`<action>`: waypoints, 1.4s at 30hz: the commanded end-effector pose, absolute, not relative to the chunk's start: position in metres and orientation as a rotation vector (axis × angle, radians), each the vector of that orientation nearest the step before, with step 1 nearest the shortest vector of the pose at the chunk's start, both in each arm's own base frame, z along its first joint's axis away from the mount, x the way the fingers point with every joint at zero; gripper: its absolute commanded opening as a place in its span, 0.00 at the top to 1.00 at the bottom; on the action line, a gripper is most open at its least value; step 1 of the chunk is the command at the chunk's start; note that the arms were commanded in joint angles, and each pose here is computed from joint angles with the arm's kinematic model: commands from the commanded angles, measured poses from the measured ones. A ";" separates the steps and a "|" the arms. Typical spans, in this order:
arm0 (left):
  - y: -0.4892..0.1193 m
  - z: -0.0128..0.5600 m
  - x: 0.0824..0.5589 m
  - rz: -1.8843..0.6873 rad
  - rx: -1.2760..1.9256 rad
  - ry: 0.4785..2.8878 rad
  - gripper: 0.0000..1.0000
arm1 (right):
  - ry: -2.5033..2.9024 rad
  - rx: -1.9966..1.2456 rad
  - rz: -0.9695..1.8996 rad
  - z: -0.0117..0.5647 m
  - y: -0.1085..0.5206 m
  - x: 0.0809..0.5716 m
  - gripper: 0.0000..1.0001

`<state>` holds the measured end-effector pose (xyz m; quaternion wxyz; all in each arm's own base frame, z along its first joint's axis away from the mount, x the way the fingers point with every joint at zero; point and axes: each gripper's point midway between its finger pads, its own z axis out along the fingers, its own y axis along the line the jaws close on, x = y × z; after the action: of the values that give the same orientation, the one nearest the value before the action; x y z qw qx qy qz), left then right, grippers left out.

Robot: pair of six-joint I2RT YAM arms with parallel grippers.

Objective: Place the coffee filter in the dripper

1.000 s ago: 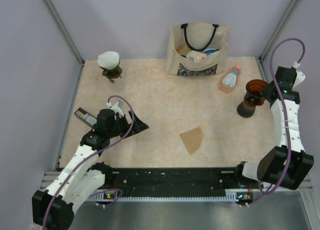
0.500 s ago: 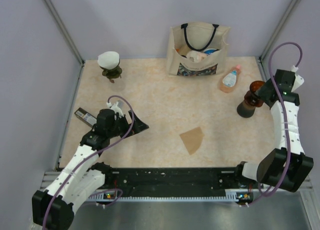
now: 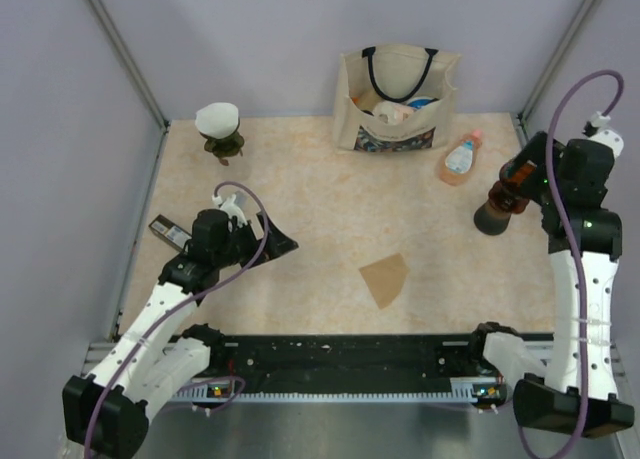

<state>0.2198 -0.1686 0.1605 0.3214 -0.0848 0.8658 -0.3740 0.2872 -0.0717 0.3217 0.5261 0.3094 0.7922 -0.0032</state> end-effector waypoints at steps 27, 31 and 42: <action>-0.283 0.107 0.216 -1.098 -0.035 2.501 0.06 | 2.292 0.099 0.299 0.145 0.169 0.224 0.01; -0.309 0.097 0.220 -1.104 0.016 2.541 0.11 | 2.318 0.217 0.326 0.119 0.161 0.227 0.01; -0.351 0.067 0.236 -1.100 0.014 2.608 0.45 | 2.403 0.443 0.564 0.060 0.169 0.208 0.02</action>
<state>0.2212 -0.3328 0.0591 0.1321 0.0044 0.9203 -0.3682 0.2090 0.1537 0.0606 0.3155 0.1251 0.9291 0.1470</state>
